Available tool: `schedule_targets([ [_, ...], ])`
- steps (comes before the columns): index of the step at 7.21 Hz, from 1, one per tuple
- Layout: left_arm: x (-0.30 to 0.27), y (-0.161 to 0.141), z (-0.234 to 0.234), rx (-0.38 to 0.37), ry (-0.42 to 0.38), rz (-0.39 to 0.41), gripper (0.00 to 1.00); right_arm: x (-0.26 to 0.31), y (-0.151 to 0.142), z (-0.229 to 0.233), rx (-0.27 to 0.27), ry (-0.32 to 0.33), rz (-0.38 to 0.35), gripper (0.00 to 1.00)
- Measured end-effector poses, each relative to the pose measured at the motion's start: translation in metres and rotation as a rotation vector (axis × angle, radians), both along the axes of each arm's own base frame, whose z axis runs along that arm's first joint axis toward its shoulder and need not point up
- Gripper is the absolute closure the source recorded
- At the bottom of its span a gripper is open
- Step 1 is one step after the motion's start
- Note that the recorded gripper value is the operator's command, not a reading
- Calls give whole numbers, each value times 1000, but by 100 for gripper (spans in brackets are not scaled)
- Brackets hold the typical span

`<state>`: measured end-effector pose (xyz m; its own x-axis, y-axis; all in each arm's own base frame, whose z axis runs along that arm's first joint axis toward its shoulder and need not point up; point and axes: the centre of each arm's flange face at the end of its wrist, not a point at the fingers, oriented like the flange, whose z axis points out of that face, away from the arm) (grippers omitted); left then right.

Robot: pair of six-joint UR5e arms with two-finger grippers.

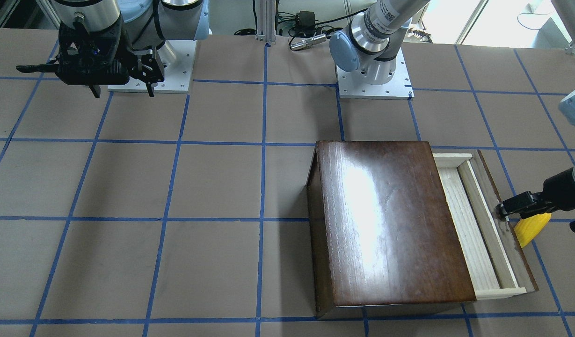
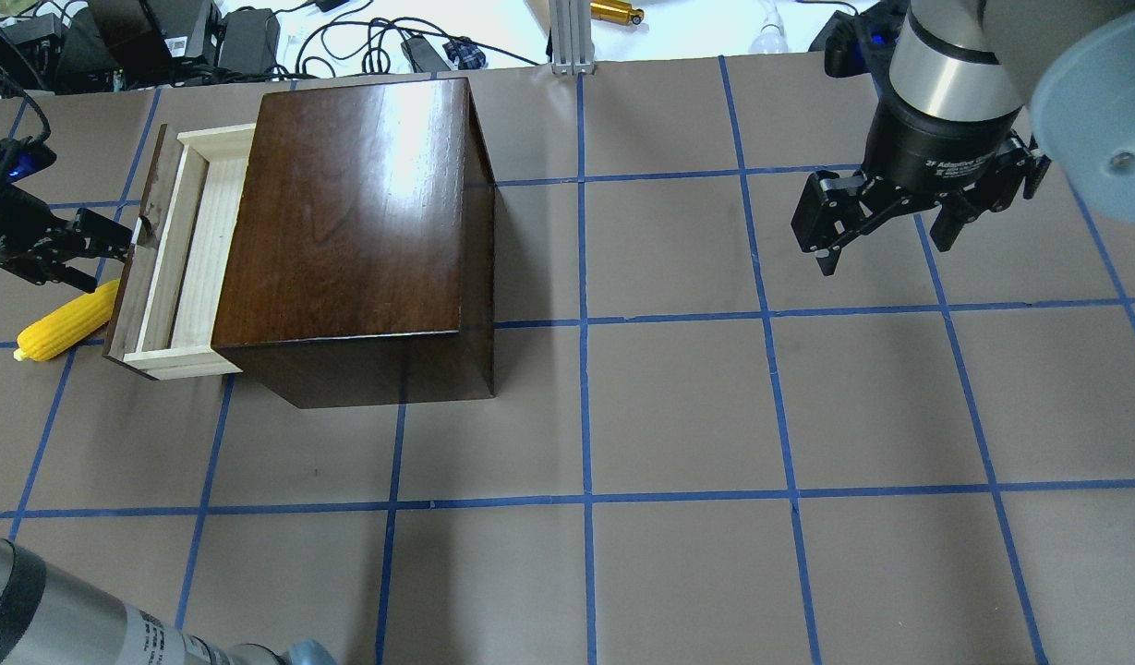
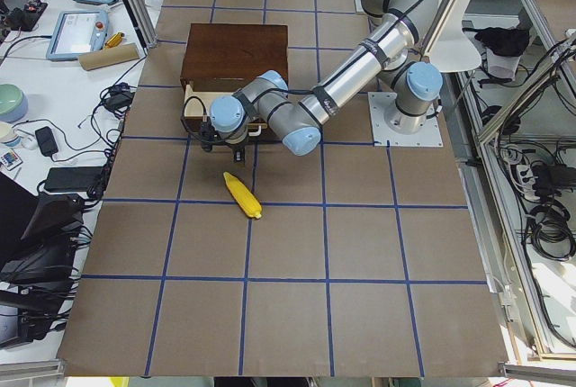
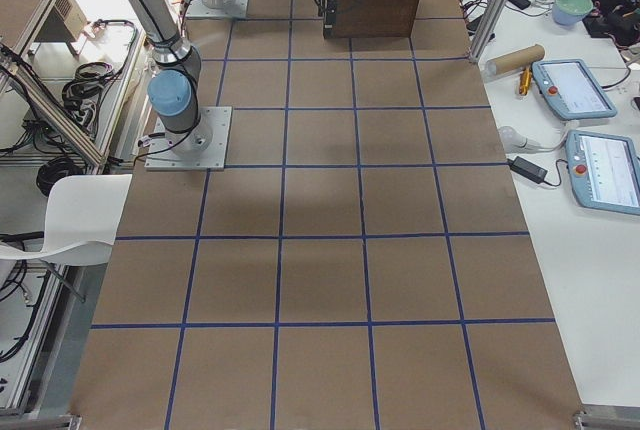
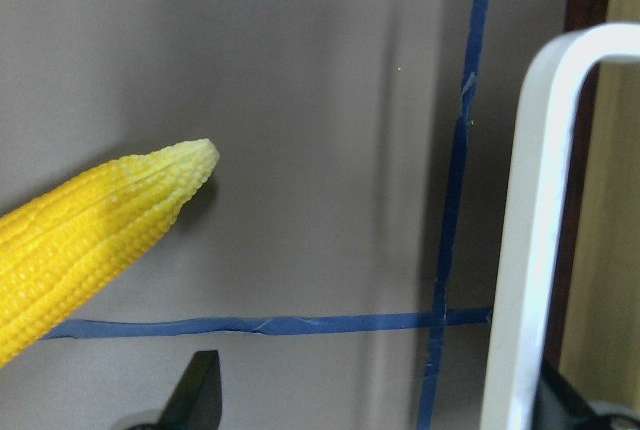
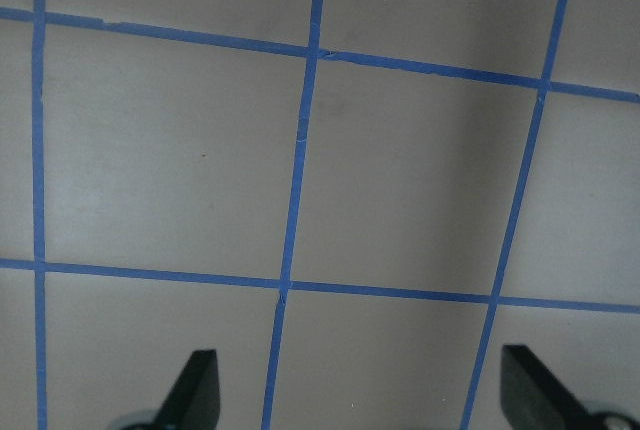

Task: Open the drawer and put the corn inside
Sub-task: 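Release the handle and move the left gripper above the yellow corn, then lower the left gripper and grasp the yellow corn cob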

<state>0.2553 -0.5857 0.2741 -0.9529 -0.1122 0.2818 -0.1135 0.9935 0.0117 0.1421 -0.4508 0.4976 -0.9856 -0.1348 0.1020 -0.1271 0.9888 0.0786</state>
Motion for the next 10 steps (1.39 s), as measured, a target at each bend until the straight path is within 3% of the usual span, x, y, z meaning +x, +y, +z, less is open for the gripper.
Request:
schedule_targets([
  [3,-2,0,41,-36,-29,-2,0,0,0,0,-1,1,0,0],
  [5,7,2,60,-23,-98,-35,0,0,0,0,-1,0,0,0],
  [10,45,-10,12,33,-277,-259,0,0,0,0,-1,1,0,0],
])
